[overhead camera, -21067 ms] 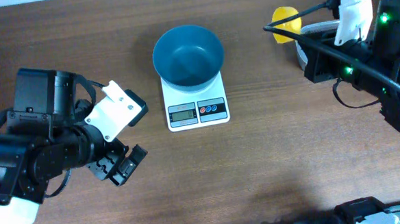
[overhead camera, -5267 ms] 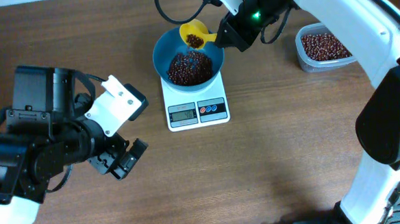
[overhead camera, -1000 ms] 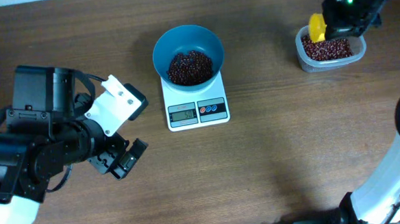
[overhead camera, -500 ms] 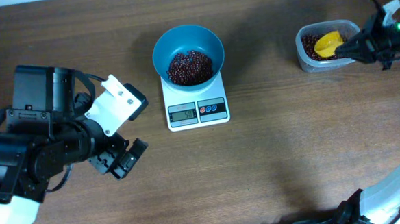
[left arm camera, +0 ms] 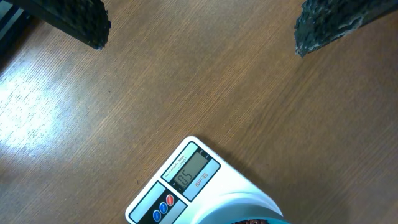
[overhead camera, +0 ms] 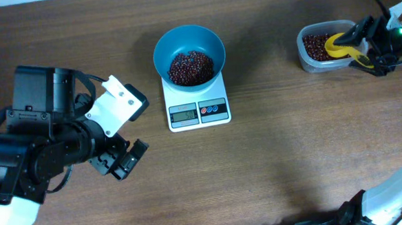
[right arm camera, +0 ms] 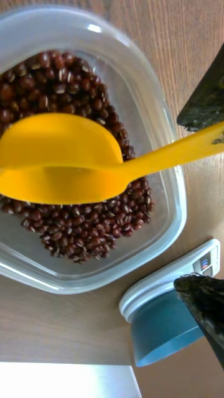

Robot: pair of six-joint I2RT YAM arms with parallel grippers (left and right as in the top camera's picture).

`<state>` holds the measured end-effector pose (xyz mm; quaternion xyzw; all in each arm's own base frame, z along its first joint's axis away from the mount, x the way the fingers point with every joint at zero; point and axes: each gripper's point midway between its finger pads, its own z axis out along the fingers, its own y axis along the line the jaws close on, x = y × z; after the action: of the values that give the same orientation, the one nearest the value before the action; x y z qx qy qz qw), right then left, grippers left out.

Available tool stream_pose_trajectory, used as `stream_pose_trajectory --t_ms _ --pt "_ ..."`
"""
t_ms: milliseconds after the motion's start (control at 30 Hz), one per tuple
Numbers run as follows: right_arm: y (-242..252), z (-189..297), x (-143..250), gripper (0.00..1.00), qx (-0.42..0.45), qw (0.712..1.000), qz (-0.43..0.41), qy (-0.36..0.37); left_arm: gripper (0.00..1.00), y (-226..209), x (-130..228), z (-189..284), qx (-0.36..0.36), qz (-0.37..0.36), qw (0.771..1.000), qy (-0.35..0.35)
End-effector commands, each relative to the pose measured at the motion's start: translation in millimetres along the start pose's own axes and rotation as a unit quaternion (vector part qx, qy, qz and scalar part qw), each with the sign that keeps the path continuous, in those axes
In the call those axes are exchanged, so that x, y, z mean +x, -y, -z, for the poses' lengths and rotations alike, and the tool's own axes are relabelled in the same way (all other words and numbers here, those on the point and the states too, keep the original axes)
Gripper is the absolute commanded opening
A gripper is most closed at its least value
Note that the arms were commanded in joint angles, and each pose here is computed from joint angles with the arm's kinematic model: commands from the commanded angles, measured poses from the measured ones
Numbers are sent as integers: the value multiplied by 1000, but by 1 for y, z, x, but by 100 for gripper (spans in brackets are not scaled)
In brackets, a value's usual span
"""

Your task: Scoop item into bowl and weigh 50g on scale

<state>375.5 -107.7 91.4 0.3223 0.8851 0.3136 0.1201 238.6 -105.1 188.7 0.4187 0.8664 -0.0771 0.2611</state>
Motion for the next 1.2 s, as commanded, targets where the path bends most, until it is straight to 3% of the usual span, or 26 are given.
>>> stream_pose_trajectory --t_ms 0,133,233,367,533,567,667,800,900,1033,1100,1167 --pt "9 3 7 99 23 999 -45 -5 99 0 2 -1 0 -5 1000 -2" --pt "10 3 18 99 29 985 -166 -22 99 0 2 -1 0 -5 1000 -2" --pt "20 4 19 99 57 980 -188 -16 99 0 2 -1 0 -5 1000 -2" --pt "21 15 15 99 77 981 -180 9 99 0 2 -1 0 -5 1000 -2" --pt "-35 94 21 99 53 985 -104 131 99 0 2 -1 0 -5 1000 -2" --pt "-47 113 29 99 48 982 -91 156 99 0 2 -1 0 -5 1000 -2" --pt "-9 145 73 99 173 953 -176 177 99 0 2 -1 0 -5 1000 -2" --pt "-42 196 100 99 133 943 -124 279 99 0 2 -1 0 -5 1000 -2" --pt "-43 238 164 99 106 903 -150 388 99 0 2 -1 0 -5 1000 -2" --pt "11 167 217 99 57 900 -226 369 99 0 2 -1 0 -5 1000 -2" --pt "35 117 209 99 33 902 -278 329 99 0 2 -1 0 -5 1000 -2" --pt "47 94 183 99 2 889 -299 346 99 0 2 -1 0 -5 1000 -2"
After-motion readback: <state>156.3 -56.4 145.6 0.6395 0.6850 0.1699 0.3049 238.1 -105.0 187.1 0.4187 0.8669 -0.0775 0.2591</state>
